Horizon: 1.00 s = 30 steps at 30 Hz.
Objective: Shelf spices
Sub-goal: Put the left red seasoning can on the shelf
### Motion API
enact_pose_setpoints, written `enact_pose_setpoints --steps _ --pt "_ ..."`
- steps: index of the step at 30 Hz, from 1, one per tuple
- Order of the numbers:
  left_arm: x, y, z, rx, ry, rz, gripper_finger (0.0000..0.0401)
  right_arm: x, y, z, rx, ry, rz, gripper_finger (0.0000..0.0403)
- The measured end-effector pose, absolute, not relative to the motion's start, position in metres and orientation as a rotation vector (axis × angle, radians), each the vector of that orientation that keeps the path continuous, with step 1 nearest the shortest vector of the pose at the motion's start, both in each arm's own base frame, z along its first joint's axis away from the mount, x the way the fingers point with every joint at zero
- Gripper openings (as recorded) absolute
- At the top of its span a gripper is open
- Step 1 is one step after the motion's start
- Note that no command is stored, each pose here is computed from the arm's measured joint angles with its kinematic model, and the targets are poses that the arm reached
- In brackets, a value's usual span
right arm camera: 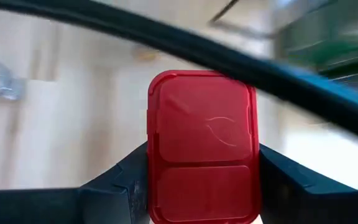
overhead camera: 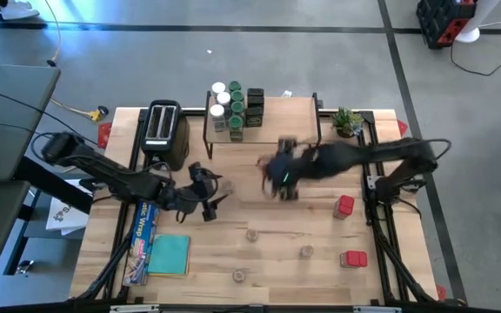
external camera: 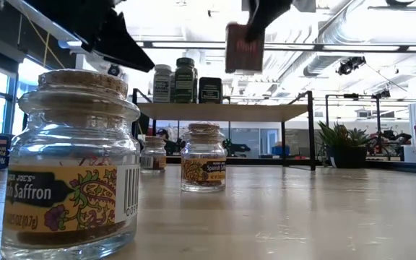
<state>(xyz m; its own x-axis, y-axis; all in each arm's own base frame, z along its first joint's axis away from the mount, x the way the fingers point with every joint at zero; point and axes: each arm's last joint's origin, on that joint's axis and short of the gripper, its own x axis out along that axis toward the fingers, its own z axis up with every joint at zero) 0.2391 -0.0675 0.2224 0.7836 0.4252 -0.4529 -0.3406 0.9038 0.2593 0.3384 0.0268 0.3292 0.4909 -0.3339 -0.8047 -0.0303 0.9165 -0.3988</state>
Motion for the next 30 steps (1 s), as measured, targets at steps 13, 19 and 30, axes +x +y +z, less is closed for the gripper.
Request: enact_pose_setpoints --steps 13,19,30 --pt "0.239 -0.058 0.229 0.188 0.499 0.483 0.0294 0.274 -0.188 0.381 -0.298 0.926 -0.172 0.0199" --pt "0.242 -0.052 0.232 0.167 0.472 0.506 0.0294 0.276 -0.247 0.352 -0.278 0.878 -0.159 0.0199" --pt "0.243 -0.051 0.232 0.158 0.468 0.491 0.0294 0.296 -0.273 0.313 -0.270 0.900 -0.114 0.0199"
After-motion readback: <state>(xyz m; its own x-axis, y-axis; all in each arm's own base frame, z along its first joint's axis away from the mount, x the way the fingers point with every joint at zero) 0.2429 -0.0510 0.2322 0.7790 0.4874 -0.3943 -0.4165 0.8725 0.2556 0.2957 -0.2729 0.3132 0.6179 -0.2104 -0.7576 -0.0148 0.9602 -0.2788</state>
